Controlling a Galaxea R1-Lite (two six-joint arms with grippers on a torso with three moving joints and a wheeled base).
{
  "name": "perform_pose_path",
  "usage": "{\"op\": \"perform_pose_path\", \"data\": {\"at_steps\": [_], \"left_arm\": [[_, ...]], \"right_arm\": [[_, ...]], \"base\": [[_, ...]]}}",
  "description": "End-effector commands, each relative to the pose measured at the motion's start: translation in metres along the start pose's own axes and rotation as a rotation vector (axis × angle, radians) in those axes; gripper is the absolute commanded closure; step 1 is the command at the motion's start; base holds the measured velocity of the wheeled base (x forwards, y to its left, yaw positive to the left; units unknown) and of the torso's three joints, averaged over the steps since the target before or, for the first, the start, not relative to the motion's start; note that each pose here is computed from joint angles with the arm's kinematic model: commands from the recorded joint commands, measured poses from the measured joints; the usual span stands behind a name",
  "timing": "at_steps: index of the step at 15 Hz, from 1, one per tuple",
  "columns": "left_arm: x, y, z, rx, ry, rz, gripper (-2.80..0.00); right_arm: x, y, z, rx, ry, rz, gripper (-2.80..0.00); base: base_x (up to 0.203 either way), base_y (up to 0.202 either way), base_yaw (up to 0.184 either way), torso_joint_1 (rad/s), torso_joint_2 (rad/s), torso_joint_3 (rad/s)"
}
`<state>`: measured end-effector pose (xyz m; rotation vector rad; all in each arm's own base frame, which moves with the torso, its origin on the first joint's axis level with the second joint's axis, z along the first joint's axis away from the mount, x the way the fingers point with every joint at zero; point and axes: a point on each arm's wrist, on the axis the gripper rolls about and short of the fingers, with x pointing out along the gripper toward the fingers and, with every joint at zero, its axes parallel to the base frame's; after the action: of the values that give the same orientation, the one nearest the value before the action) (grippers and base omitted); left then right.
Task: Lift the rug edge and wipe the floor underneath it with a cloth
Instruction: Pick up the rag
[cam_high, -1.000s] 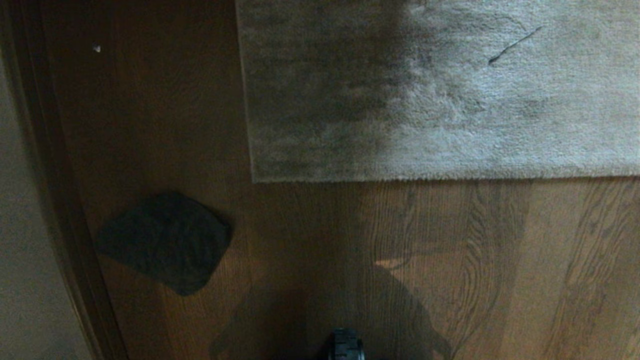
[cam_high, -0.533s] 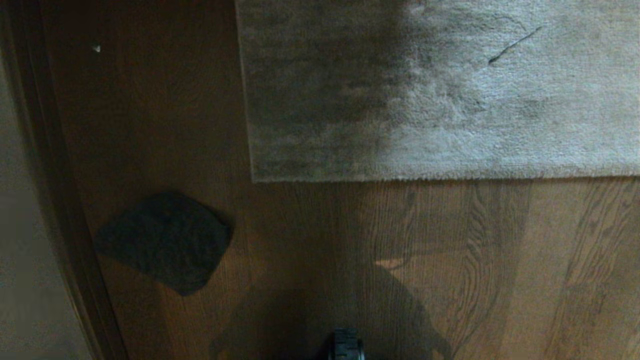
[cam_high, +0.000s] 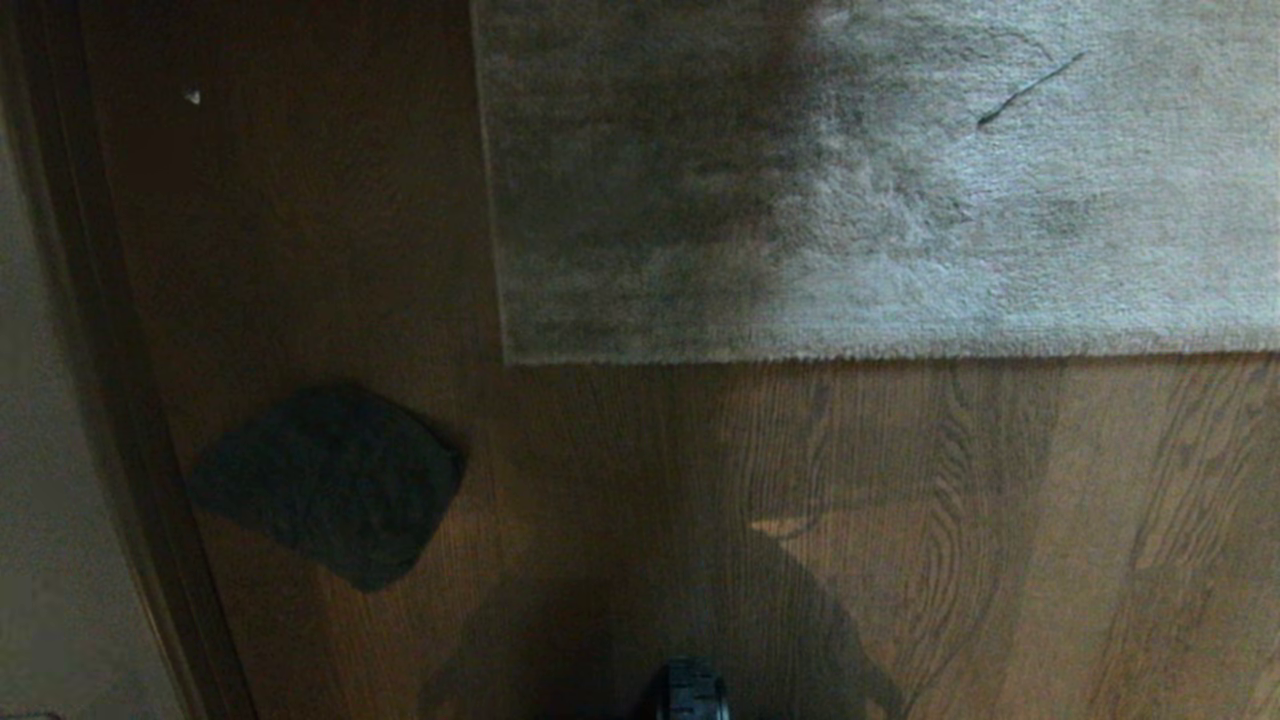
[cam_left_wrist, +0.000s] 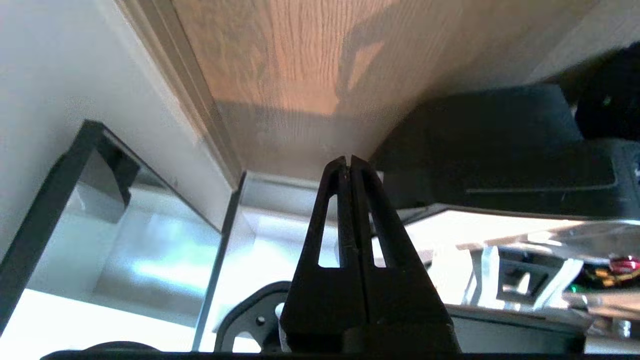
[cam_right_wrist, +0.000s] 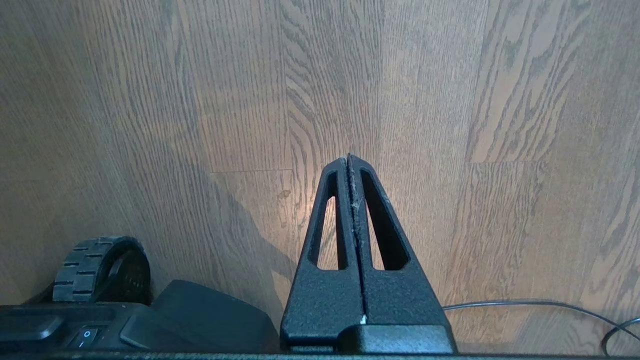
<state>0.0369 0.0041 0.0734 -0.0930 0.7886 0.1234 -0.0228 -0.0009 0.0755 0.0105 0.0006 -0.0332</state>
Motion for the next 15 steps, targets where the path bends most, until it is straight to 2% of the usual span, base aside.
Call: {"op": "perform_pose_path", "data": {"at_steps": [1,4,9,14,15], "left_arm": [[0.002,-0.001,0.012,-0.004,0.024,-0.007,0.00],[0.012,-0.001,0.037,-0.022,0.078,-0.014,0.00],[0.043,0.009,0.060,-0.103,0.081,0.033,0.00],[0.068,0.018,0.069,-0.202,0.104,-0.045,0.00],[0.071,0.019,0.069,-0.213,0.114,-0.069,-2.80]], "right_arm": [[0.000,0.000,0.000,0.000,-0.001,0.001,0.00],[0.000,0.000,0.000,0.000,-0.001,-0.001,0.00],[0.000,0.000,0.000,0.000,-0.001,-0.001,0.00],[0.000,0.000,0.000,0.000,-0.001,-0.001,0.00],[0.000,0.000,0.000,0.000,-0.001,-0.001,0.00]], "base": [[0.000,0.000,0.000,0.000,0.00,0.000],[0.000,0.000,0.000,0.000,0.00,0.000],[0.000,0.000,0.000,0.000,0.00,0.000],[0.000,0.000,0.000,0.000,0.00,0.000],[0.000,0.000,0.000,0.000,0.00,0.000]]}}
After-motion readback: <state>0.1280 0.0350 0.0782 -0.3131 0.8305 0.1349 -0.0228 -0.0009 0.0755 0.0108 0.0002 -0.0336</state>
